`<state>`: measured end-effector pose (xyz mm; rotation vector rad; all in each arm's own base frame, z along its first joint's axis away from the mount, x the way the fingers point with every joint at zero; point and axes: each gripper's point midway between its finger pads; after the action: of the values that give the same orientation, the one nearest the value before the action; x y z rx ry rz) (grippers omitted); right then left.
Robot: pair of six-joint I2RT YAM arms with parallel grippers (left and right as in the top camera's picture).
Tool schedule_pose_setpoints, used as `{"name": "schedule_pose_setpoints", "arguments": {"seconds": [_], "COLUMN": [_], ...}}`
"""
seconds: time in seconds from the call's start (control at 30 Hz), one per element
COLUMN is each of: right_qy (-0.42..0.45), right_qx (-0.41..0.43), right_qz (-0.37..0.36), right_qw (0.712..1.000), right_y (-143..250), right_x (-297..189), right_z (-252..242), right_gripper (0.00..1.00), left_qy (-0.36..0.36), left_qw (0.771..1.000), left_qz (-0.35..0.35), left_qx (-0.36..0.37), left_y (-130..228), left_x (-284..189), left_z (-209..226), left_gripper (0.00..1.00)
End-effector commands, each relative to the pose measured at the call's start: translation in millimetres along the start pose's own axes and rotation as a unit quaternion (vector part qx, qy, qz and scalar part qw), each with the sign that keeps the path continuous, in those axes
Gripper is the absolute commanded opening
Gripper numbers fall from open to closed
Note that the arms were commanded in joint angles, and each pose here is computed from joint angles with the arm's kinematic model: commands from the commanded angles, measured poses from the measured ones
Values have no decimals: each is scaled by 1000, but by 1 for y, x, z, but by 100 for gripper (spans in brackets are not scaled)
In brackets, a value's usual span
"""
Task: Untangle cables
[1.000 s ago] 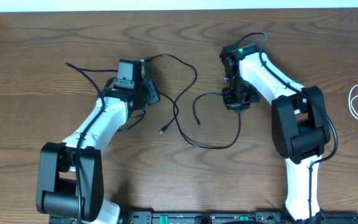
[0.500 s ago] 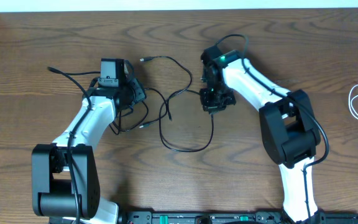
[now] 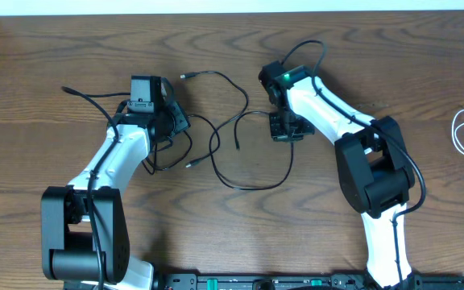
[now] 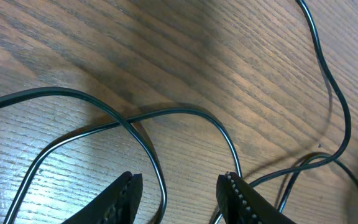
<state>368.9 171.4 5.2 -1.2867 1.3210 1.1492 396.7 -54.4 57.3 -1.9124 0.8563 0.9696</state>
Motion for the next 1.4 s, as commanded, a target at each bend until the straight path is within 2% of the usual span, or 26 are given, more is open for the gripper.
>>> {"name": "schedule_pose_setpoints", "arguments": {"seconds": [0.0,0.13,0.37,0.43,0.57,0.8,0.93,1.13,1.23,1.3,1.37], "right_qy": [30,3,-120,-139,-188,-192,-203,-222,-202,-180,-163], "right_qx": [21,15,-40,-43,-61,-71,-57,-62,-60,-54,-51], "right_qz": [-10,-22,-92,-100,-89,-80,-87,-115,-124,-127,-127], "right_qw": [999,1000,988,984,976,976,974,966,970,974,977], "right_y": [-3,-11,-48,-51,-42,-22,-18,-14,-13,-14,-13], "right_x": [6,-2,-77,-87,-88,-64,-46,-24,-14,-9,-6], "right_z": [-7,3,48,56,82,108,123,144,138,130,123], "right_gripper": [18,19,41,41,38,36,28,23,17,1,1], "left_qy": [-4,-4,-4,-4,-4,-4,-4,-4,-4,-4,-4], "left_qw": [1000,1000,1000,1000,1000,1000,1000,1000,1000,1000,1000], "left_qz": [-7,-7,-7,-7,-7,-7,-7,-7,-7,-7,-7], "left_qx": [-1,-1,-1,-1,-1,-1,-1,-1,-1,-1,-1], "left_y": [-5,-5,-5,-5,-5,-5,-5,-5,-5,-5,-5], "left_x": [-3,-3,-3,-3,-3,-3,-3,-3,-3,-3,-3], "left_z": [0,0,0,0,0,0,0,0,0,0,0], "left_gripper": [44,44,45,45,45,45,45,45,45,45,45]}}
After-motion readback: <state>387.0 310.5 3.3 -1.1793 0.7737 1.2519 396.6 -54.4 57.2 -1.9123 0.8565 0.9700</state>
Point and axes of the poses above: each gripper's point midway between its finger pads, its own x axis out along the fingers, its own z axis along the line the jaws close on, y = z × x, and after that the axes turned 1 degree about x, right-handed
